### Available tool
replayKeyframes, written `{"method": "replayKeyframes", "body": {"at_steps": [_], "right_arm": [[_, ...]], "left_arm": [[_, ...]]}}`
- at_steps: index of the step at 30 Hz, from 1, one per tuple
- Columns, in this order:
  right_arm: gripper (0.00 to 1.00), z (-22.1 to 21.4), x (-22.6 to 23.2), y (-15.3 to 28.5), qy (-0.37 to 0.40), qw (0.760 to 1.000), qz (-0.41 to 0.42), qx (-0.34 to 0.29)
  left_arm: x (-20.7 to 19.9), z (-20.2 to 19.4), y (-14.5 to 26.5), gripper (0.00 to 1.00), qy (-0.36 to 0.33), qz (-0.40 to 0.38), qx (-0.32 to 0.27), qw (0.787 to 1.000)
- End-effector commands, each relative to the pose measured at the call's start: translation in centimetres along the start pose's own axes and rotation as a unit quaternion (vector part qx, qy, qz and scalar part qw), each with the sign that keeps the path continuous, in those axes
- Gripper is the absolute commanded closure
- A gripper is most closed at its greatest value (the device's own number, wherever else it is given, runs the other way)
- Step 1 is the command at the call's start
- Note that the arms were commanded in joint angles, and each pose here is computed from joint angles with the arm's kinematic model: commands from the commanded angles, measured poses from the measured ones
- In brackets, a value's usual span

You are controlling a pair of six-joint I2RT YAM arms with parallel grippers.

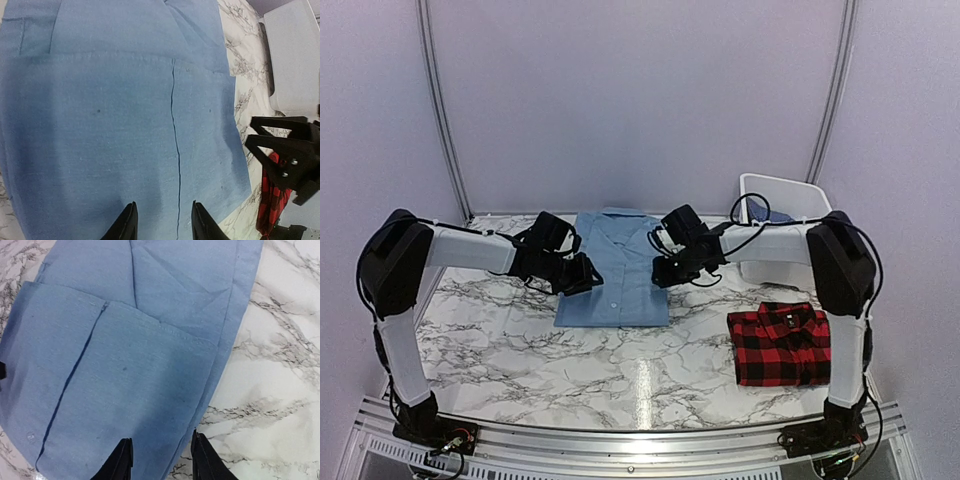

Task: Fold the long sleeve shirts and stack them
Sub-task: Smooth out the 2/3-rectangle-folded shirt at the center of the board.

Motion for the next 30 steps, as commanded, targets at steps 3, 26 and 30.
{"method": "replayKeyframes", "body": {"at_steps": [3, 26, 30], "right_arm": [[0.64, 0.1, 4.4, 4.5, 0.004, 0.998, 0.051, -0.041], [0.64, -9.8, 1.8, 4.1, -0.043, 0.997, 0.054, 0.039], [0.64, -9.3, 1.1, 5.3, -0.053, 0.996, 0.060, 0.031]], "left_arm": [[1.0, -2.0, -2.1, 0.62, 0.032, -0.001, 0.010, 0.999], [2.2, -1.8, -0.4, 0.62, 0.020, 0.043, -0.002, 0.999], [1.6, -1.5, 2.5, 0.61, 0.002, 0.053, -0.013, 0.999]]}}
Point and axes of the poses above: each gripper's point midway between its finger pads, its own y axis back along the fingers, its own x axis along the line the jaws close on, z = x × y, the point moved 1 cm from there along y, back along the fingers, and after that the axes turned 4 degrees about -y, right-handed, at the moved point
